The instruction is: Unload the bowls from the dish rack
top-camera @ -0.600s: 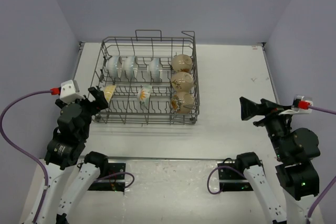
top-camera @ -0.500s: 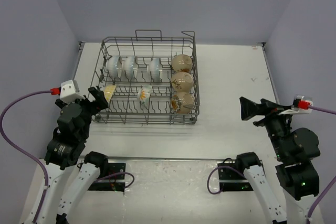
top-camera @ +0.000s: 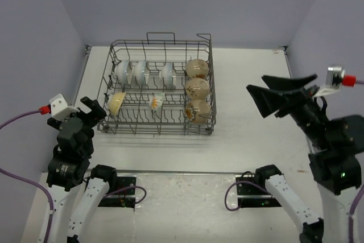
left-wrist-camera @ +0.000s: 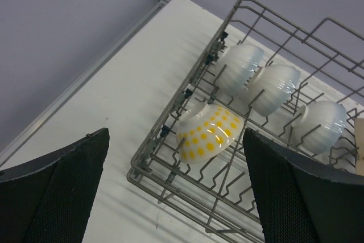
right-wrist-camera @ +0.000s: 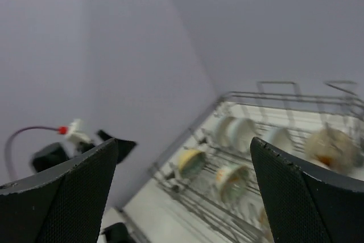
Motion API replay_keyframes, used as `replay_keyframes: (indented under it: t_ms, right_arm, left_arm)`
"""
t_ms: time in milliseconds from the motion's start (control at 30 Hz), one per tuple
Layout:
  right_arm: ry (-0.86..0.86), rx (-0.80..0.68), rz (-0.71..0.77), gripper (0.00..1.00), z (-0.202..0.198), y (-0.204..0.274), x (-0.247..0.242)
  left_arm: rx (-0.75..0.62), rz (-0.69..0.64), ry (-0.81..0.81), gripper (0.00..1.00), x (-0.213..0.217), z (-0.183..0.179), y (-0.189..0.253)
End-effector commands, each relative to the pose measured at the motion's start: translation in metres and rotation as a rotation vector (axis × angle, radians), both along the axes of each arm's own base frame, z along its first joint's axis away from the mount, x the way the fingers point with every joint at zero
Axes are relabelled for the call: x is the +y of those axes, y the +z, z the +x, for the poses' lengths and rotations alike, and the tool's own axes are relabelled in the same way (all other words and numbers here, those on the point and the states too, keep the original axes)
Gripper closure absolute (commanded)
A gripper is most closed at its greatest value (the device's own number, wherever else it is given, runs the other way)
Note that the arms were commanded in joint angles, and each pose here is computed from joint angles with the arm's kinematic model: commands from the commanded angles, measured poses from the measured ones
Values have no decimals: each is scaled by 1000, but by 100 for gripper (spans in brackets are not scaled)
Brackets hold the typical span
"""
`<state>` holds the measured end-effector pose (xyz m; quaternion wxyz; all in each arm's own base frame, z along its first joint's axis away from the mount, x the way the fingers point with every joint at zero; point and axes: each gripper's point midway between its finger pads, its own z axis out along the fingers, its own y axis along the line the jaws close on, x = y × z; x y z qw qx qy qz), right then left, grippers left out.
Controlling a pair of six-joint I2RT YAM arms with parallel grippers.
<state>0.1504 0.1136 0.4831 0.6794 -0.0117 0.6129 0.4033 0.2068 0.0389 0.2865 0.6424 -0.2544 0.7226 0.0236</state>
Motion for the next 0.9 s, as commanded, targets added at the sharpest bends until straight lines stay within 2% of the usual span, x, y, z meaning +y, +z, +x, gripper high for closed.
replay_keyframes:
  t_ms: [0, 33, 67, 133, 167, 233, 367, 400, 467, 567, 633, 867]
  right_arm:
    - [298, -40, 68, 1, 20, 62, 62]
    - [276, 95, 6, 1, 66, 38, 93]
    - [374, 38, -6, 1, 42, 73, 127]
    - [387, 103, -62, 1, 65, 65, 174]
    - [417, 178, -85, 1, 82, 43, 218]
    - [381, 294, -24, 1, 111, 3, 267]
    - [325, 447, 47, 1, 133, -51, 326]
    - [316, 531, 45, 1, 143, -85, 349]
    - [325, 607, 53, 1, 153, -119, 378]
    - [331, 662, 71, 2, 158, -140, 399]
    - [329, 703, 70, 7, 164, -165, 413]
    - [270, 828, 97, 14, 176, -219, 432]
  left_arm:
    - [-29, -39, 183, 0, 29, -17, 8]
    - [-38, -55, 211, 0, 33, -20, 9]
    - [-41, -59, 234, 0, 36, -23, 9]
    - [-55, -75, 301, 0, 46, -31, 9]
    - [-61, -74, 332, 0, 51, -35, 10]
    - [-65, -86, 366, 0, 56, -41, 10]
    - [-74, -95, 422, 0, 63, -52, 10]
    - [-82, -101, 413, 0, 62, -52, 11]
    - [-73, -92, 397, 0, 60, -49, 10]
    - [-74, -88, 379, 0, 58, -45, 10]
    - [-70, -78, 365, 0, 57, -43, 10]
    - [-70, -78, 351, 0, 55, -41, 10]
